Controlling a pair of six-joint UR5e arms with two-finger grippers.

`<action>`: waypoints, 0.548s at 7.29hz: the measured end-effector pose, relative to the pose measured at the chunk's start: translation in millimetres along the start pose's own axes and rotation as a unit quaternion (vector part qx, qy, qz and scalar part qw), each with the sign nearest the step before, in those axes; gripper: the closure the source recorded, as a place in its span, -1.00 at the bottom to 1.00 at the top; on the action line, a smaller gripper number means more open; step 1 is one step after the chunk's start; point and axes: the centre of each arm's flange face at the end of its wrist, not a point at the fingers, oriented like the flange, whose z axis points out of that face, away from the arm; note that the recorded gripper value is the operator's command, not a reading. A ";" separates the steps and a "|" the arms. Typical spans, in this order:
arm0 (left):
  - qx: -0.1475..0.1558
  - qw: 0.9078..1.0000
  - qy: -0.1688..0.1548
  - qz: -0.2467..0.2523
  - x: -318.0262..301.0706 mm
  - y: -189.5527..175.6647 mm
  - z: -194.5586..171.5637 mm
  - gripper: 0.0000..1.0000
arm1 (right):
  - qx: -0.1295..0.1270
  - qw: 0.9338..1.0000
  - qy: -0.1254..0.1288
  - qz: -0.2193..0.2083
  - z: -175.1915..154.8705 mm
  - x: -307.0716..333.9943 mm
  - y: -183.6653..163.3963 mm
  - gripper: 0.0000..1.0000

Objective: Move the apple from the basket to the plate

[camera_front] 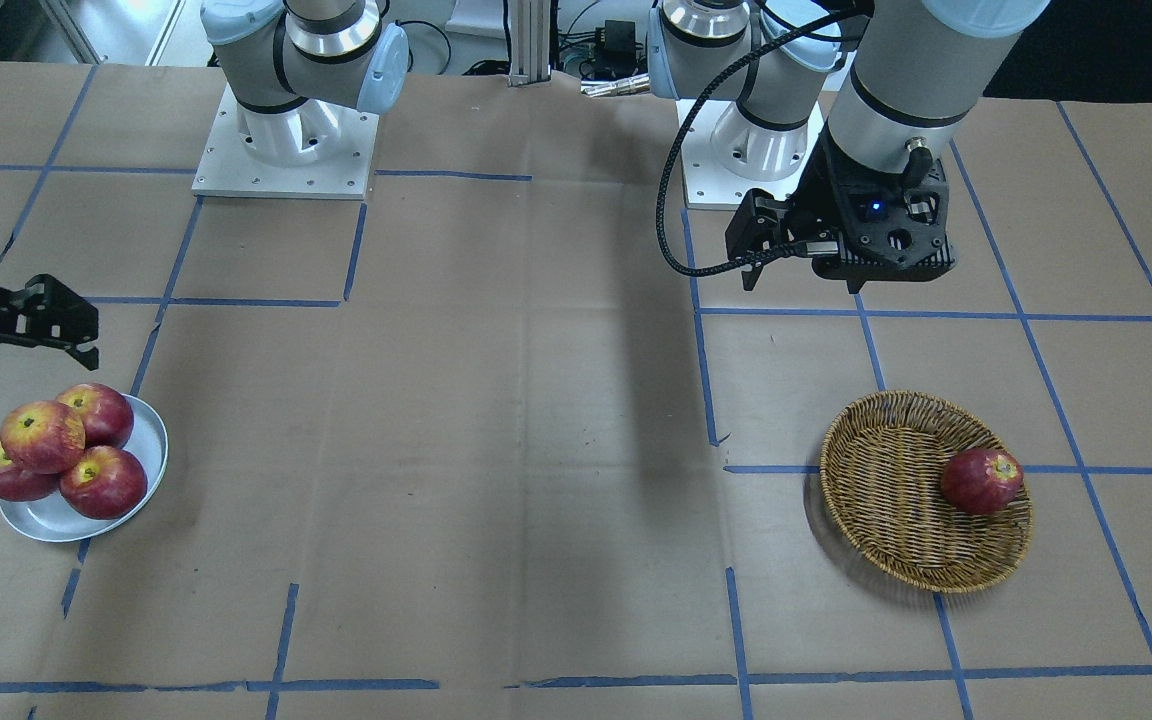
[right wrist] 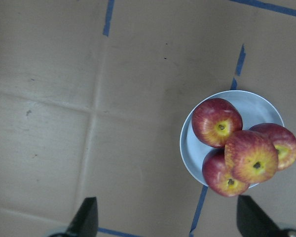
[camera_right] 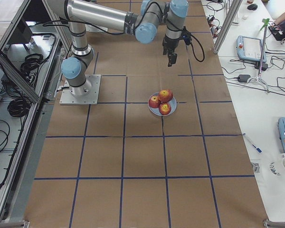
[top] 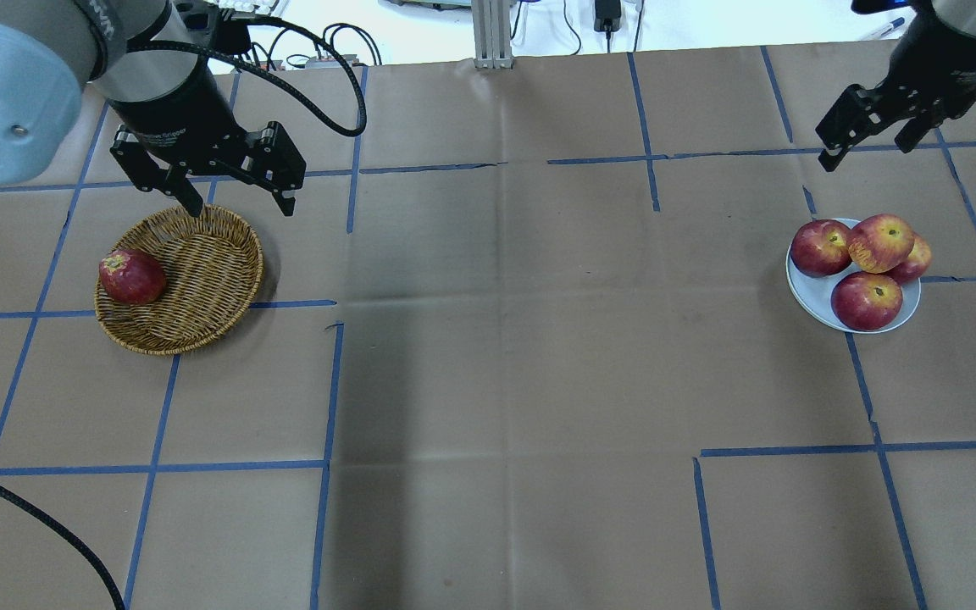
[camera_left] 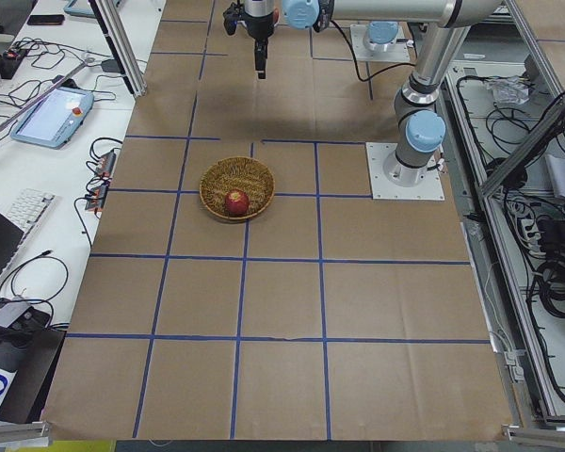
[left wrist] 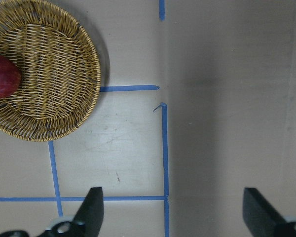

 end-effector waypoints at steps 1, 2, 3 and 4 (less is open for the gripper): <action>0.000 1.000 0.000 0.000 0.0 0.0 0.0 -0.98 | -0.003 1.000 0.001 0.018 -11.0 -38.9 8.7 -0.99; 0.000 1.000 0.000 0.000 0.0 -0.1 0.1 -0.98 | -0.003 1.000 0.004 0.026 -17.3 -75.9 17.8 -0.99; 0.000 1.000 0.000 0.000 -0.2 -0.3 0.5 -0.98 | -0.002 1.000 0.006 0.029 -20.9 -102.5 26.3 -0.99; -0.001 1.000 0.000 -0.001 -0.5 -0.5 0.7 -0.98 | -0.003 0.999 0.006 0.032 -17.8 -117.8 31.9 -0.99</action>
